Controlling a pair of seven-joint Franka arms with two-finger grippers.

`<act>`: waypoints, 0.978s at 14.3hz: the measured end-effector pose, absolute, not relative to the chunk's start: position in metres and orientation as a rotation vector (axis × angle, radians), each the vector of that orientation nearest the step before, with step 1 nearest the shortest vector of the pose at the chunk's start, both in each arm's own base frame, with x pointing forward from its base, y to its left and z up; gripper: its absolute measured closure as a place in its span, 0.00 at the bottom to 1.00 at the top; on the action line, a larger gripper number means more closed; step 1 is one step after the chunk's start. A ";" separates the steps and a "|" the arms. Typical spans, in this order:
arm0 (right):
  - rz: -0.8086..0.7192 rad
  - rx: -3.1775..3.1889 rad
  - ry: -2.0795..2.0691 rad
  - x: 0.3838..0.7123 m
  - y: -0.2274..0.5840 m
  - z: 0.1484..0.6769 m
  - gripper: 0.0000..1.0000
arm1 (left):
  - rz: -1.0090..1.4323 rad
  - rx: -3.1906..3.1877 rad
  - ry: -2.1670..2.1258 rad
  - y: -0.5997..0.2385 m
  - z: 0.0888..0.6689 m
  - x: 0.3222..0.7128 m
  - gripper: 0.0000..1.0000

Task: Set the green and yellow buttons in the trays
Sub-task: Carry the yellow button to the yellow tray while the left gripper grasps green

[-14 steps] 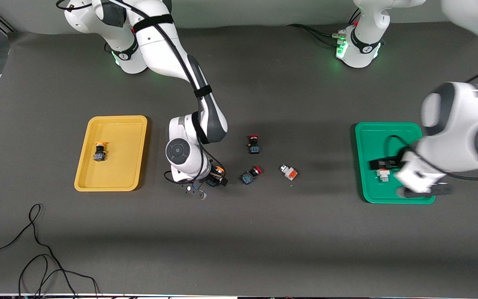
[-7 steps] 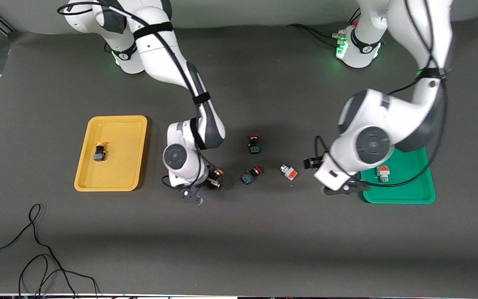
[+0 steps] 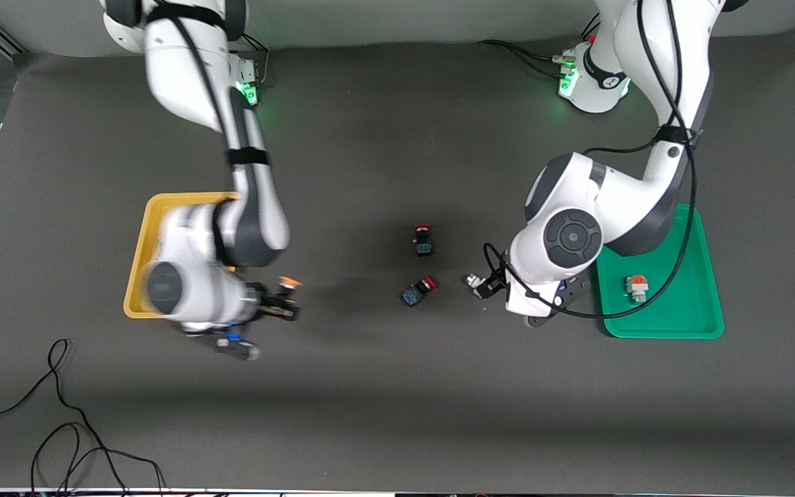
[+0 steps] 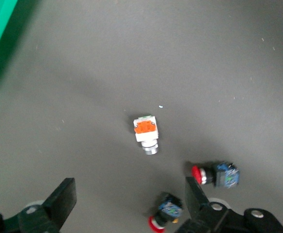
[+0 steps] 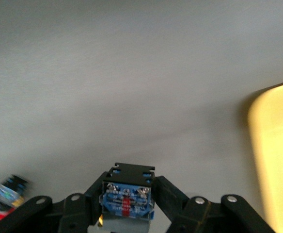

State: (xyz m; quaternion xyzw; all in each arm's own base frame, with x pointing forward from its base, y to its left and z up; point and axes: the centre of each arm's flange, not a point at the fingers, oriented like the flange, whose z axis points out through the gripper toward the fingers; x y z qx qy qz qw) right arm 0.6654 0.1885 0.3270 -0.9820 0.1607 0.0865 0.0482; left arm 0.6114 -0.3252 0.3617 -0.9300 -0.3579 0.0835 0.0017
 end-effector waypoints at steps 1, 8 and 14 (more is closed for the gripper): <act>0.275 -3.003 0.422 0.662 0.153 0.332 0.55 | 0.255 -2.871 -1.234 -0.332 0.356 0.610 0.00; 0.294 -3.076 0.236 0.592 -0.005 0.230 0.55 | 0.181 -2.770 -1.358 -0.336 0.244 0.593 0.00; 0.269 -3.073 0.206 0.578 -0.012 0.215 0.40 | 0.139 -2.793 -1.362 -0.333 0.201 0.595 0.01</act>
